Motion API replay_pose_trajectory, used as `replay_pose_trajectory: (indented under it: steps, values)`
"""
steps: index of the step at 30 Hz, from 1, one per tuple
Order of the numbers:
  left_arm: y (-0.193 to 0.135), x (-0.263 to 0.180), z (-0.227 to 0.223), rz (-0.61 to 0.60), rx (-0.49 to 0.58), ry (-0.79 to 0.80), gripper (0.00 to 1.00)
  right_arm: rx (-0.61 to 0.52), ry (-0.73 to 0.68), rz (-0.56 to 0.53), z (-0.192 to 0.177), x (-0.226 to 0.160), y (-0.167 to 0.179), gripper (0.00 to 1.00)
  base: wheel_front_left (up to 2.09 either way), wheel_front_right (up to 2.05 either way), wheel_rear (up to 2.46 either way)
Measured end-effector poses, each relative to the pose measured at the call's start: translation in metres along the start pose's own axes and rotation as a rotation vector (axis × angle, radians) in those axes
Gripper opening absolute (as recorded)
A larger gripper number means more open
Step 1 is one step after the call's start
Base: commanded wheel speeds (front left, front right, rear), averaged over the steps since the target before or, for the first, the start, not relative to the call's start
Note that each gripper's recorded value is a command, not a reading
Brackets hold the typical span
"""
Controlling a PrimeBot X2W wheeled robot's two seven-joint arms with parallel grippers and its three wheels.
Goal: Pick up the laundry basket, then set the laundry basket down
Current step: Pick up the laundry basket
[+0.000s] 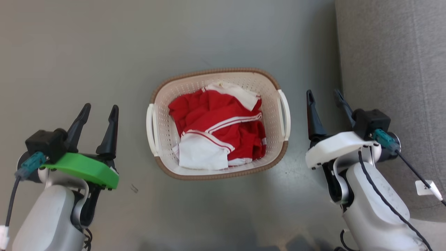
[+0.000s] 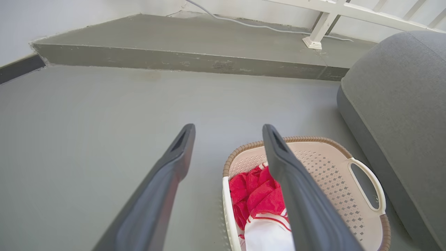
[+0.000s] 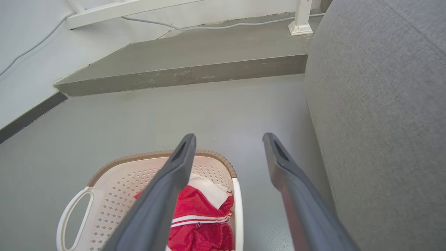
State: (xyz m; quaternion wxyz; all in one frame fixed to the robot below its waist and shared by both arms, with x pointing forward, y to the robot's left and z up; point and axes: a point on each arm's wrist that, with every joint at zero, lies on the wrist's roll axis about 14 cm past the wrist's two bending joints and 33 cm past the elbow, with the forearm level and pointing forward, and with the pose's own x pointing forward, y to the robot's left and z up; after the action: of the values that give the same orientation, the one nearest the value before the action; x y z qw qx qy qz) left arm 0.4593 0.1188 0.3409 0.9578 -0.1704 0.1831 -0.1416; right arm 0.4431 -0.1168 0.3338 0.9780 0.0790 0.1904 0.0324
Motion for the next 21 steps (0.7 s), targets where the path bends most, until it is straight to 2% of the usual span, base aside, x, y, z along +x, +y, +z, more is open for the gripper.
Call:
replay_pose_trajectory:
  steps: [14,21]
  values:
    - [0.014,0.037,-0.089,-0.035,-0.058,0.269,1.00,0.007,0.231,0.011,-0.085,0.039,-0.005,1.00,0.00,0.00,0.00]
    - [0.006,0.048,-0.136,-0.062,-0.149,0.405,1.00,0.005,0.344,0.022,-0.128,0.049,-0.007,1.00,0.00,0.00,0.00]
